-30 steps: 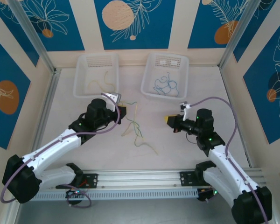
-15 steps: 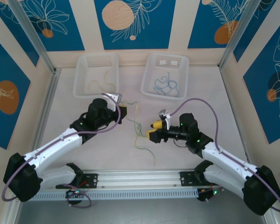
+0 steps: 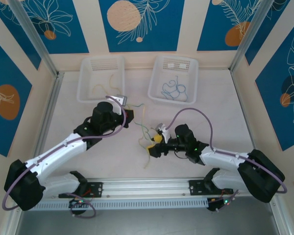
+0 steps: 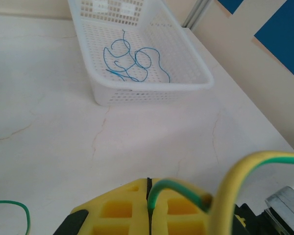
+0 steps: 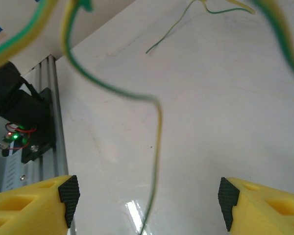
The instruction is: Untangle the cables
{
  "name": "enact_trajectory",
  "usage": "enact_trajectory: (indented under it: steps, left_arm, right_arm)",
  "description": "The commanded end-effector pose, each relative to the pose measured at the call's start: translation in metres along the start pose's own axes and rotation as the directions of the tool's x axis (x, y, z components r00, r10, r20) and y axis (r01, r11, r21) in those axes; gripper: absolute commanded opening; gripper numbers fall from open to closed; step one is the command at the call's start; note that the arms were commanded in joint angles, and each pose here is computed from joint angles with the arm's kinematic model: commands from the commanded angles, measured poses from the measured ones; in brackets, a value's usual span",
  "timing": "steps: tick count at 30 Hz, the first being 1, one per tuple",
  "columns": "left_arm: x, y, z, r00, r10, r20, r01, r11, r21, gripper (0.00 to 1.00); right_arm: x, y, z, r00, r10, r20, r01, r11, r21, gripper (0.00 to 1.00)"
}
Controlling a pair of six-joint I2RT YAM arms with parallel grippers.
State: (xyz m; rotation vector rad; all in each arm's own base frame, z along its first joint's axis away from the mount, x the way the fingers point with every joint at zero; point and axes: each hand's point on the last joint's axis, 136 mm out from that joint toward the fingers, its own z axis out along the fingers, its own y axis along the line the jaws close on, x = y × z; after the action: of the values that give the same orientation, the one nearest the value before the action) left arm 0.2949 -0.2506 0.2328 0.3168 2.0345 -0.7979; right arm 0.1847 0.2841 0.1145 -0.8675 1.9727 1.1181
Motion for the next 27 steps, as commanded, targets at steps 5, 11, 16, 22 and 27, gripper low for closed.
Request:
enact_trajectory:
  steps: [5, 11, 16, 22, 27]
  left_arm:
    - [-0.018, -0.009, -0.001, 0.998, -0.032, 0.052, 0.03, 0.999, 0.045, 0.0]
    - [-0.017, -0.011, -0.001, 0.998, -0.043, 0.052, 0.04, 0.997, 0.061, 0.0]
    - [-0.016, -0.01, -0.004, 0.998, -0.04, 0.055, 0.037, 0.998, 0.055, 0.0]
    - [-0.015, -0.004, -0.01, 0.998, -0.027, 0.064, 0.026, 0.999, 0.021, 0.0]
    - [-0.011, 0.009, -0.012, 0.998, -0.009, 0.065, 0.011, 0.999, -0.046, 0.0]
  right_arm:
    - [-0.042, 0.003, 0.013, 0.985, -0.045, 0.165, 0.048, 0.999, -0.013, 0.78]
    - [-0.054, 0.008, 0.039, 0.982, -0.042, 0.185, 0.05, 0.998, -0.04, 0.78]
    - [-0.076, -0.003, 0.043, 0.953, 0.009, 0.304, -0.01, 1.0, 0.002, 0.61]
    - [-0.084, -0.007, 0.035, 0.945, 0.004, 0.328, -0.023, 0.998, 0.055, 0.04]
    - [-0.079, 0.008, 0.017, 0.959, -0.025, 0.281, 0.017, 0.999, 0.031, 0.0]
